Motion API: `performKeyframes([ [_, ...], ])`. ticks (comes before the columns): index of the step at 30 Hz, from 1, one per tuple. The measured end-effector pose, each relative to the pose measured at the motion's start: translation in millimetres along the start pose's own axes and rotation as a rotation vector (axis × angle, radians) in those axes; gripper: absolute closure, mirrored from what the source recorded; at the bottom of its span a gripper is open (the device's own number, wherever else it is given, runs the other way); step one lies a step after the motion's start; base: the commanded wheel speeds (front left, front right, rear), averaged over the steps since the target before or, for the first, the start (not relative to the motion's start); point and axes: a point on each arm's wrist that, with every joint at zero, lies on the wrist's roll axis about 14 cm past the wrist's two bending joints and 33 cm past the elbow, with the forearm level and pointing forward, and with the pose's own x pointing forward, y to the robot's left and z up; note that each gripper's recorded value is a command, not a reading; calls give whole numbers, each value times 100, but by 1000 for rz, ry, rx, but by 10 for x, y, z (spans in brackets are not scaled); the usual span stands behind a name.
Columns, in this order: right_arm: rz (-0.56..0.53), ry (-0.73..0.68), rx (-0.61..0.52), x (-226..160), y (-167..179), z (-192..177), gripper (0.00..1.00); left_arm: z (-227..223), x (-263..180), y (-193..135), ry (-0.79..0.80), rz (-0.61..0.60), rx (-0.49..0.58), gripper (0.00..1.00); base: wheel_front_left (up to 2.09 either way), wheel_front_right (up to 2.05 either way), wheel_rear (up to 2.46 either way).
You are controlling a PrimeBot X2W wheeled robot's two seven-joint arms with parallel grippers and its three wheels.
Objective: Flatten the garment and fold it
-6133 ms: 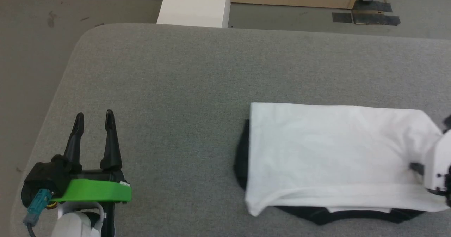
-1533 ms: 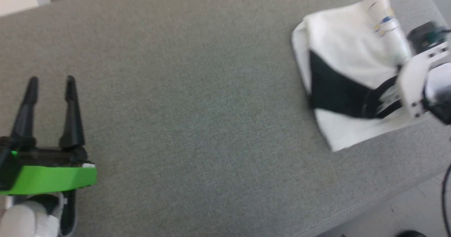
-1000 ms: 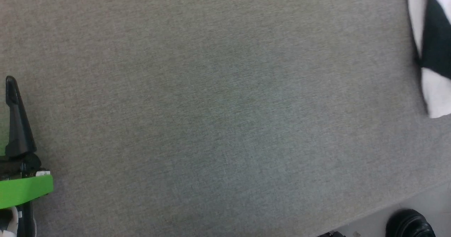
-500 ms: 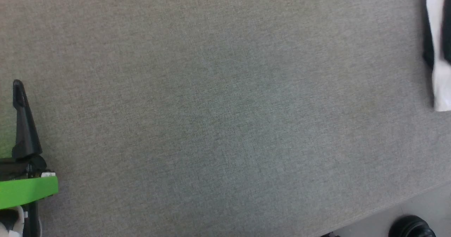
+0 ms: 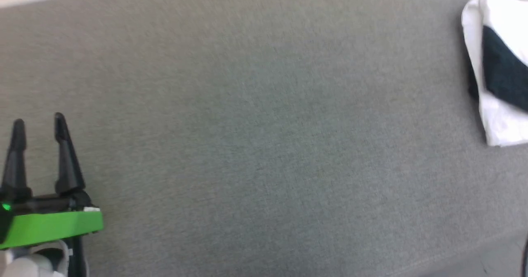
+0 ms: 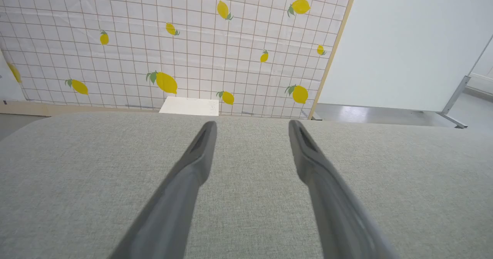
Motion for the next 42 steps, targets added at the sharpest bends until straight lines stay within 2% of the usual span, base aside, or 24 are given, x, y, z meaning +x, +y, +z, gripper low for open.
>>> performKeyframes([
  [2,59,-111,36,-30,226,274,0,114,-54,-13,-23,8,-1,0,0,0,0],
  [4,85,-190,127,-76,355,441,0,203,-107,-22,-38,13,-1,0,0,0,0],
  [9,155,-309,330,-246,816,652,0,427,-268,65,-79,63,10,0,0,0,0],
  [12,187,-326,459,-407,1092,661,0,506,-390,129,-80,99,12,0,0,0,0],
  [15,189,-339,549,-547,1216,660,0,632,-497,214,-99,139,25,0,0,0,0],
  [21,213,-280,666,-838,1417,462,0,839,-701,270,-142,191,24,0,0,0,0],
  [25,241,-208,712,-1068,1574,273,0,919,-812,269,-157,203,22,0,0,0,0],
  [28,225,-192,726,-1189,1526,206,0,935,-874,248,-156,202,32,0,0,0,0],
  [36,220,-108,687,-1542,1526,-67,0,864,-979,149,-129,195,43,0,0,0,0],
  [42,214,-47,614,-1754,1497,-277,0,628,-1077,24,-56,166,87,0,0,0,0],
])
